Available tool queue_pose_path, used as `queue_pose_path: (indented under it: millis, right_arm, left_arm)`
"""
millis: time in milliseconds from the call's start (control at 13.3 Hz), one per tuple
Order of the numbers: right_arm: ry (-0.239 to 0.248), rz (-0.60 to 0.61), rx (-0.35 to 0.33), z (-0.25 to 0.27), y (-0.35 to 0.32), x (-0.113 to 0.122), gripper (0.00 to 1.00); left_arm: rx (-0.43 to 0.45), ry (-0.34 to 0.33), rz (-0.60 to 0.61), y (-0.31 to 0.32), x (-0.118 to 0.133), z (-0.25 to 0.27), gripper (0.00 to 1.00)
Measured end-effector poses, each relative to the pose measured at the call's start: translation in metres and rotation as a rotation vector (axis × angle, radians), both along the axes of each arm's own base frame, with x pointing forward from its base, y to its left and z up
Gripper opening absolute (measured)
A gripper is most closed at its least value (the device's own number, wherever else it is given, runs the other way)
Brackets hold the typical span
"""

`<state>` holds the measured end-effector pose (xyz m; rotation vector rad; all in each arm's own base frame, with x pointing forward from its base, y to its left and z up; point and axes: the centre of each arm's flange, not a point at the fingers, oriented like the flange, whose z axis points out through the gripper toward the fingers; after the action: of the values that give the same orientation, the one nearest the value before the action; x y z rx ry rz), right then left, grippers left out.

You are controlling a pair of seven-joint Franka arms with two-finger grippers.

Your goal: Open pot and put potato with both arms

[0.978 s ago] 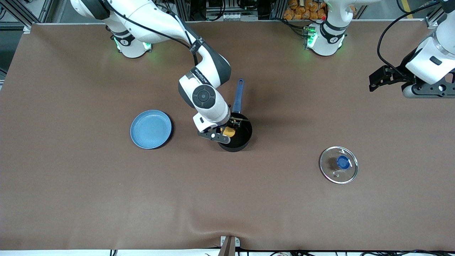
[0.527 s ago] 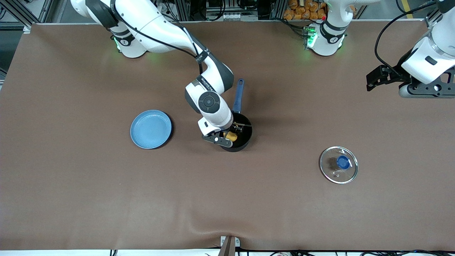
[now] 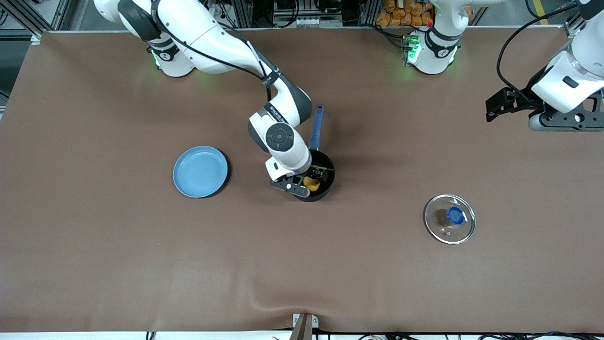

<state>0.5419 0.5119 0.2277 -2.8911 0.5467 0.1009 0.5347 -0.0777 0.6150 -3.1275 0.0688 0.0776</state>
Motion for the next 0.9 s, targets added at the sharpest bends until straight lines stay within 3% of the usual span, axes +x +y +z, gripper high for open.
queue_pose_path:
  millis: [226, 527, 752, 903]
  right_arm:
    - [-0.006, 0.003, 0.007, 0.008, 0.004, 0.002, 1.0]
    - [0.047, 0.023, -0.026, 0.067, 0.005, 0.019, 1.0]
    - [0.034, -0.014, -0.018, 0.121, -0.02, 0.046, 1.0]
    - [0.033, -0.066, -0.015, 0.158, -0.075, 0.08, 1.0]
  left_arm:
    - [0.0, 0.0, 0.0, 0.0, 0.0, 0.0, 1.0]
    - [0.0, -0.001, 0.0, 0.0, 0.0, 0.0, 1.0]
    - [0.0, -0.003, 0.0, 0.0, 0.0, 0.0, 1.0]
    - [0.0, -0.003, 0.0, 0.0, 0.0, 0.001, 1.0]
